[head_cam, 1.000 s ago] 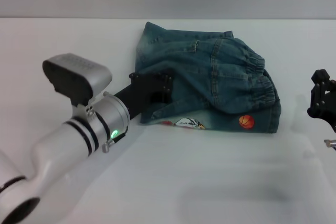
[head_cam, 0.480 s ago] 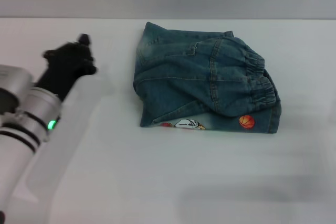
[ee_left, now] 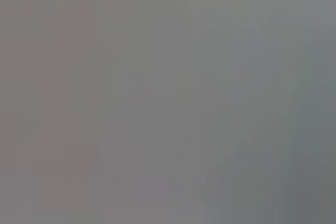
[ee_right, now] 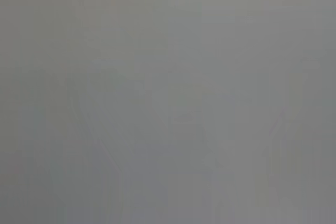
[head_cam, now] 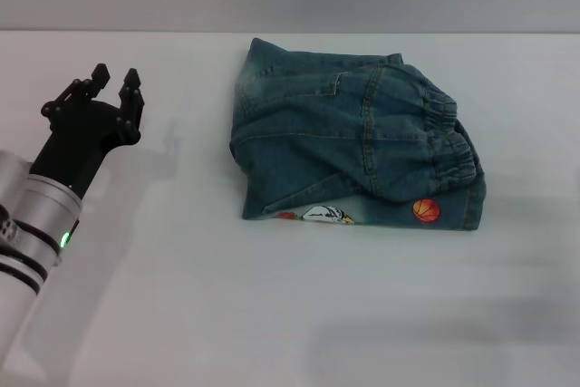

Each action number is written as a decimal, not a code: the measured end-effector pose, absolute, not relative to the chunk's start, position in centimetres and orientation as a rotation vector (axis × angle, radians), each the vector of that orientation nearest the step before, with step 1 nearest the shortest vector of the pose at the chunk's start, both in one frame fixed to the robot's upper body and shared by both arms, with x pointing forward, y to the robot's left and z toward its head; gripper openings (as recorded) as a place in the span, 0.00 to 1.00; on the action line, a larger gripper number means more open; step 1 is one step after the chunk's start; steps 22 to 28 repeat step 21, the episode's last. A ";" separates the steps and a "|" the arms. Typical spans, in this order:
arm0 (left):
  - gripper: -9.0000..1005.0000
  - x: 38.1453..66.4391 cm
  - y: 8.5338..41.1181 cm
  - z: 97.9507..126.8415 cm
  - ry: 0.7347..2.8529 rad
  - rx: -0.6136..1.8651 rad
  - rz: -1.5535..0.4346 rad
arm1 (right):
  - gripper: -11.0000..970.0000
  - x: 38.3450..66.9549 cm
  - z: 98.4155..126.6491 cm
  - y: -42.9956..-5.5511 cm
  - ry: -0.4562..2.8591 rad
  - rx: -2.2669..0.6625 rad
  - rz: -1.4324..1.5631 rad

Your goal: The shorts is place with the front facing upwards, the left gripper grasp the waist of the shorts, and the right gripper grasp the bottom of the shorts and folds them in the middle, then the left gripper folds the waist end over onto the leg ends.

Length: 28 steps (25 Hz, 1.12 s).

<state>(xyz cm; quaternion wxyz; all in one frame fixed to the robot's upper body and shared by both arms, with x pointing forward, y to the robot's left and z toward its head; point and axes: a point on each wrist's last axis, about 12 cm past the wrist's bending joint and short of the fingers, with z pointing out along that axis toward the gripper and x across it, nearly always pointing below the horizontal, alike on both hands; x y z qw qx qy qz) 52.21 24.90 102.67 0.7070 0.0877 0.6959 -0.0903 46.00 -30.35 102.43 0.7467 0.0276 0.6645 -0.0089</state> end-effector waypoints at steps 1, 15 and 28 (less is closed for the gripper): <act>0.29 52.0 24.9 102.6 1.535 0.206 -0.197 | 0.36 46.0 102.4 -30.3 1.454 0.056 -0.018; 0.78 51.5 25.0 102.8 1.500 0.202 -0.208 | 0.77 45.4 102.6 -30.3 1.417 0.038 -0.022; 0.84 51.4 25.0 102.7 1.502 0.195 -0.206 | 0.77 45.3 102.5 -30.2 1.418 0.028 -0.019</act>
